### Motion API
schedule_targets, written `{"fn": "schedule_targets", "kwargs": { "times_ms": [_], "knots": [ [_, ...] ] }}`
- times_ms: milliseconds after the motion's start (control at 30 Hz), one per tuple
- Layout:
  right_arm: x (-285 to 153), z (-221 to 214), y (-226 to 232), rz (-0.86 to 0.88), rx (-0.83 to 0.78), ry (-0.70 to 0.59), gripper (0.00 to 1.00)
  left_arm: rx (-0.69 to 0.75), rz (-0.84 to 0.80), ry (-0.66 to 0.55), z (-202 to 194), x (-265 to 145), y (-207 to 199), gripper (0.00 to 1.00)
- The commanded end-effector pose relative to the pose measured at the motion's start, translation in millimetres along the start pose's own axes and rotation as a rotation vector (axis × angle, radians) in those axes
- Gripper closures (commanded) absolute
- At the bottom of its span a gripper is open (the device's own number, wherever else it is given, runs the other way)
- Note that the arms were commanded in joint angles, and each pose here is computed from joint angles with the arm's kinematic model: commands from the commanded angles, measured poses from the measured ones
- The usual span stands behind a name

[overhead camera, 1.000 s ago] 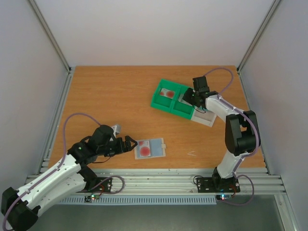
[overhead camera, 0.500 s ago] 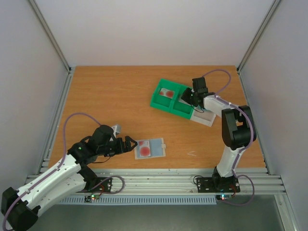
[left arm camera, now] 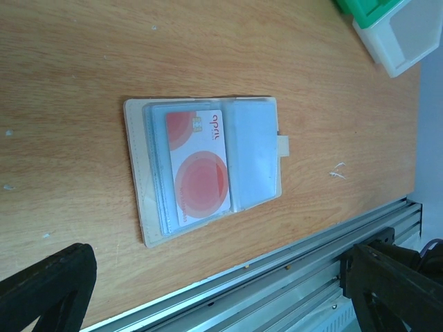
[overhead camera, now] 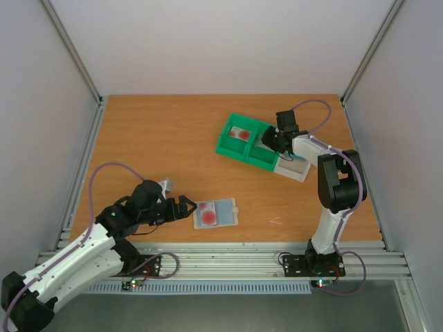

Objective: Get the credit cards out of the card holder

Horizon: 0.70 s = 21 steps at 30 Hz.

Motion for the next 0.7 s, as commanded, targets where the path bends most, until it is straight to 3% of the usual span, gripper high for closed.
{"fn": "schedule_targets", "kwargs": {
  "times_ms": [0,300,667],
  "knots": [
    [-4,6,-1,-0.025,0.004,0.004,0.79,0.006,-0.023,-0.031,3,-3,-3,0.01],
    [-22,13,-10,-0.140,-0.011,0.017,0.71,0.002,-0.013,-0.028,3,-2,-1,0.01],
    [-58,14,9,-0.070,-0.040,0.026,0.65,-0.010,0.011,-0.041,5,3,6,0.01]
  ]
}}
Point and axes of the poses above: each gripper's point midway between its finger pads, its own x axis out along the fingers, its own y axis along the line the jaws close on, z = x × y, the point moved 3 cm from there along -x, back along the fingers, and after that the axes turned 15 degrees about -x, right-handed, at the moved point
